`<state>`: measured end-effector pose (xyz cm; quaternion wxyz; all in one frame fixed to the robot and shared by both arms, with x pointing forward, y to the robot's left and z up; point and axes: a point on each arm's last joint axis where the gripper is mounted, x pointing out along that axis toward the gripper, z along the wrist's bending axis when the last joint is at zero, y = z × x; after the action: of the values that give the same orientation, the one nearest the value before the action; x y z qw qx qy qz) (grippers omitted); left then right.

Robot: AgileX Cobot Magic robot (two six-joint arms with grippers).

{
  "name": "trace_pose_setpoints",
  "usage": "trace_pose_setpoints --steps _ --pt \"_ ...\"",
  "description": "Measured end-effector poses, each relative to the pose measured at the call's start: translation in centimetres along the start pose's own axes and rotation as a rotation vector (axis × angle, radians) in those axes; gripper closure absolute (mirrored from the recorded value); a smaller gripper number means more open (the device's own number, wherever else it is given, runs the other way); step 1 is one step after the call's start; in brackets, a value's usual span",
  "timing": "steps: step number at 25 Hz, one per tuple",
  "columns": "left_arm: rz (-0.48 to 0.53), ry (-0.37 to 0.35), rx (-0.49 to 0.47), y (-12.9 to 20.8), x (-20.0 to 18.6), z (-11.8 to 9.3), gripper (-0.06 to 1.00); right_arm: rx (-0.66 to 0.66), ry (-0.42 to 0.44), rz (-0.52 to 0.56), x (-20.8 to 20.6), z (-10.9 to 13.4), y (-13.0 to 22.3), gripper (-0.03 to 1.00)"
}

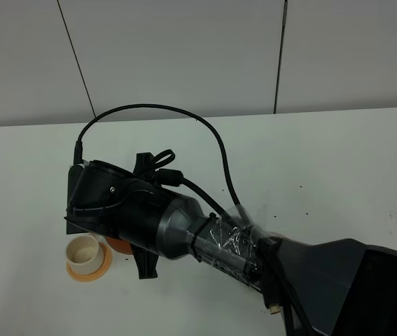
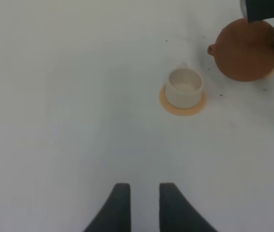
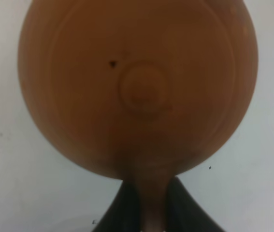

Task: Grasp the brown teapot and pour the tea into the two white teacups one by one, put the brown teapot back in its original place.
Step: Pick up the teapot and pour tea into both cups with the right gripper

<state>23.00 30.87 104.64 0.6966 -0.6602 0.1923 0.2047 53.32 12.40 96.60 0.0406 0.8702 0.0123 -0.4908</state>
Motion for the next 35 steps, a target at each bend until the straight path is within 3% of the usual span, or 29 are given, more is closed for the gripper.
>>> trace_pose_setpoints --steps 25,35 --pt "0.0 0.0 -0.001 0.0 0.0 0.0 0.72 -0.017 0.138 -0.029 -0.52 -0.57 -0.8 0.87" --pt "0.0 0.0 -0.001 0.0 0.0 0.0 0.72 -0.032 0.157 -0.015 -0.33 -0.52 -0.85 0.87"
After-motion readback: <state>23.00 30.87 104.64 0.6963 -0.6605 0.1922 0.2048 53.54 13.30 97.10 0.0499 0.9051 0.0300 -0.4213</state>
